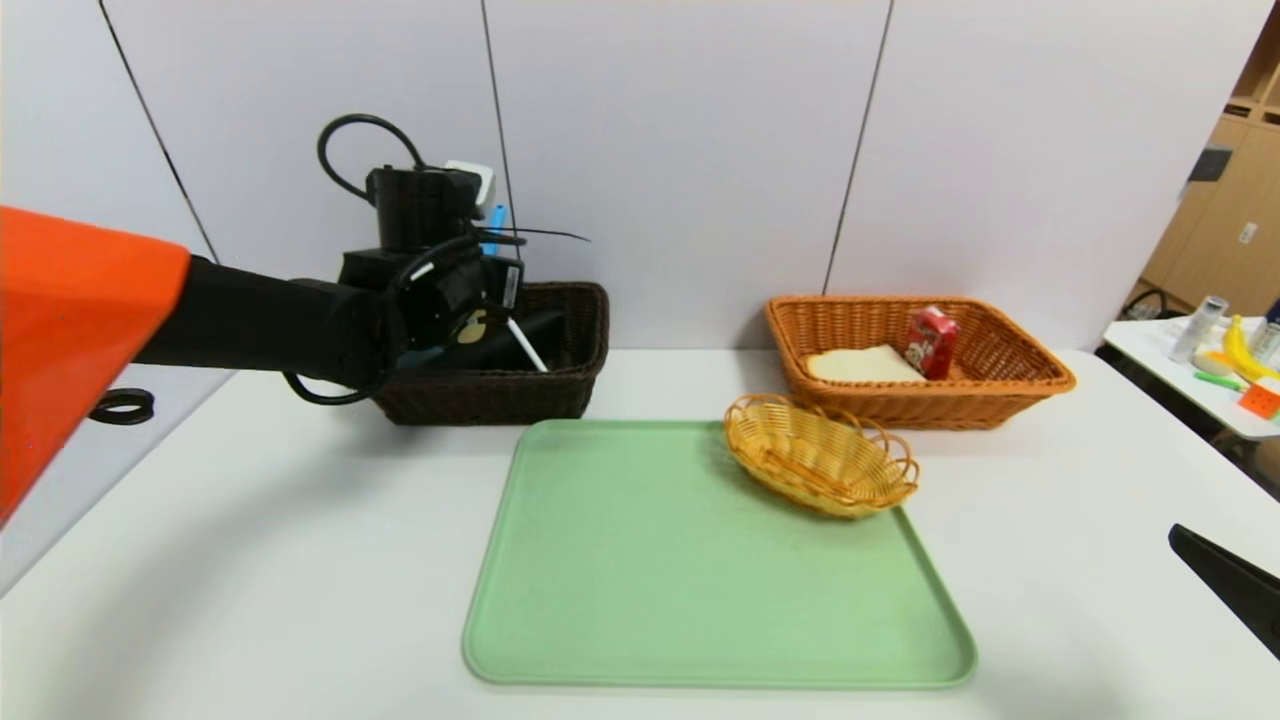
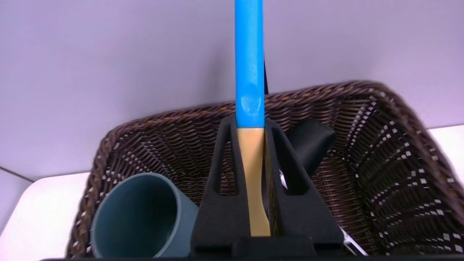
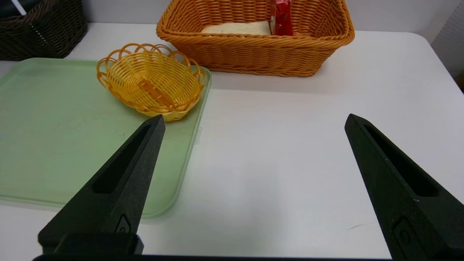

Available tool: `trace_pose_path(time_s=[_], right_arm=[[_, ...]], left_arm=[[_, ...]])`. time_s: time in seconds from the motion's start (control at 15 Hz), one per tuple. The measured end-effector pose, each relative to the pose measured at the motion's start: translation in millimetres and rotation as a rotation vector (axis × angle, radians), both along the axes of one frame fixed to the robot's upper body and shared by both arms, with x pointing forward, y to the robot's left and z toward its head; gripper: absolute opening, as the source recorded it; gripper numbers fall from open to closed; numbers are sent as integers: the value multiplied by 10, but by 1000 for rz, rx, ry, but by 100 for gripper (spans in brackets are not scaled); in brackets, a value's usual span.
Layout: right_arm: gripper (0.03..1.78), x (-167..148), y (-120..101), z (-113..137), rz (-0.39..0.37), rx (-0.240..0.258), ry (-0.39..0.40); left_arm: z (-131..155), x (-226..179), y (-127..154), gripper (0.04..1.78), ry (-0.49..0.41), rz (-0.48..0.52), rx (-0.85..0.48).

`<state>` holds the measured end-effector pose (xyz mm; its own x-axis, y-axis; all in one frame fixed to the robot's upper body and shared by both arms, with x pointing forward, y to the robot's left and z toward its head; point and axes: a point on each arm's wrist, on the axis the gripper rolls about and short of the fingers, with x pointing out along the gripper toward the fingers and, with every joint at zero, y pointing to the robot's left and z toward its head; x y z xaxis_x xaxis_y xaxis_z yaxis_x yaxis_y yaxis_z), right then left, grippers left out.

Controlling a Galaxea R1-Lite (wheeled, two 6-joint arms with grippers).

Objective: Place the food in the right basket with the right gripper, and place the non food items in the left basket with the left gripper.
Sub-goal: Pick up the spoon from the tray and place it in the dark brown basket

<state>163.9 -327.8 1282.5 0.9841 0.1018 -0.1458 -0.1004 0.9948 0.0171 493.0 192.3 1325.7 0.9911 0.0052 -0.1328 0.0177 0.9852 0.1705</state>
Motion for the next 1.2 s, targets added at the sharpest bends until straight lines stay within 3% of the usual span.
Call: trace_pose_path(time_s=[0.27, 0.6, 0.67, 0.93, 1.2], right_arm=[[171, 0, -1, -5, -2, 1, 3], [171, 1, -1, -5, -2, 1, 4], [171, 1, -1, -5, -2, 1, 4], [171, 1, -1, -5, -3, 1, 4], [171, 1, -1, -1, -2, 2, 3]], left_arm=[[-264, 173, 27, 20, 24, 18, 12], [-375, 240, 36, 20, 44, 23, 16], [-385, 244, 38, 27, 46, 24, 15], [-396, 285, 28, 84, -2, 27, -2], [-424, 313, 56, 119, -7, 33, -2]])
